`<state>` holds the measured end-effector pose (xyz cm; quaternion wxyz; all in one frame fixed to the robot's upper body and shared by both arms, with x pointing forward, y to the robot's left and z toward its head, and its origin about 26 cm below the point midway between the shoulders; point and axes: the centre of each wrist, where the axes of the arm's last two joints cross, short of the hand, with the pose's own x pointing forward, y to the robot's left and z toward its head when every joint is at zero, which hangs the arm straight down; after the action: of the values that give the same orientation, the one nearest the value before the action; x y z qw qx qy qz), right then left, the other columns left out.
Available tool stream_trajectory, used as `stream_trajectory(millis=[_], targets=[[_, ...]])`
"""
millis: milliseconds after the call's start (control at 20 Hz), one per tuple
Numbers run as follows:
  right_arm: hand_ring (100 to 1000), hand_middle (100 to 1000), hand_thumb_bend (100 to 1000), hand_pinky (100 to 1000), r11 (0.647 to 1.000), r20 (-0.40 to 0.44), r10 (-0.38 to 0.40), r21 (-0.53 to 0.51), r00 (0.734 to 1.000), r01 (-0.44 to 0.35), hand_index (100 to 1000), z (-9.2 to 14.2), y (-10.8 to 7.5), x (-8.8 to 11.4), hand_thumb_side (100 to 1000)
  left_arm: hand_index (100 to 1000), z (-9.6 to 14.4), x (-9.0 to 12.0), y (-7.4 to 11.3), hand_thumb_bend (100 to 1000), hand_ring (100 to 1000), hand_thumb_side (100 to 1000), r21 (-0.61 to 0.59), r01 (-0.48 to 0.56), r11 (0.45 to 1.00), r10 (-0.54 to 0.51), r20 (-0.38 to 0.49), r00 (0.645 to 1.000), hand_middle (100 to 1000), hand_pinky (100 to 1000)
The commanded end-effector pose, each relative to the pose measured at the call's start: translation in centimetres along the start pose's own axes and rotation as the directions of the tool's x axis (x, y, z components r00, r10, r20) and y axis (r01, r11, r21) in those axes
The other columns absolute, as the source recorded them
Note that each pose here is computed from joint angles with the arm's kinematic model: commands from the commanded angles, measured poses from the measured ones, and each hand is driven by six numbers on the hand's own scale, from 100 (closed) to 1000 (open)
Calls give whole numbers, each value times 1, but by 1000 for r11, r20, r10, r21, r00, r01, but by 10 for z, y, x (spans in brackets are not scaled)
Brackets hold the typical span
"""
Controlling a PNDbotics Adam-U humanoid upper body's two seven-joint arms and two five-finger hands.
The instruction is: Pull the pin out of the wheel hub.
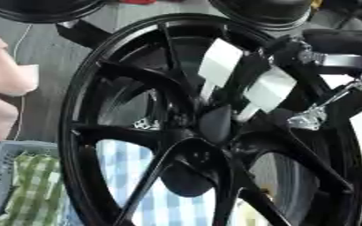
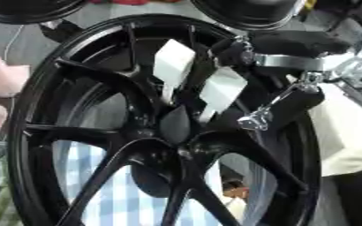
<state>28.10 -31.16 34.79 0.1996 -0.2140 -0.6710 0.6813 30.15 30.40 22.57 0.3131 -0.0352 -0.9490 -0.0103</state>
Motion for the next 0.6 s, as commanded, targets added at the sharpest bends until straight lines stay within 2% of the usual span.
stream_trajectory(millis=[50, 300, 400, 600], targets=[[819, 751, 189, 822, 1000, -19, 27, 5, 999, -27, 802, 3, -7, 2, 100, 765, -4, 7, -1, 136, 662, 734, -13, 6, 1000, -6, 24, 1000, 651, 846], [815, 756, 191, 821, 1000, -30, 21, 18, 999, -21, 813, 4, -7, 2, 100, 765, -4, 7, -1, 137, 662, 734, -13, 5, 1000, -4, 25, 1000, 651, 847], [823, 778, 250, 823, 999, -38, 25, 28, 999, -24, 830, 4, -7, 2, 100, 765, -4, 7, -1, 137, 662, 734, -13, 4, 1000, -4, 25, 1000, 651, 847], [828, 797, 305, 824, 999, -51, 32, 37, 998, -31, 845, 5, -7, 1, 100, 765, -4, 7, -1, 138, 662, 735, -13, 3, 1000, -3, 24, 1000, 650, 847]])
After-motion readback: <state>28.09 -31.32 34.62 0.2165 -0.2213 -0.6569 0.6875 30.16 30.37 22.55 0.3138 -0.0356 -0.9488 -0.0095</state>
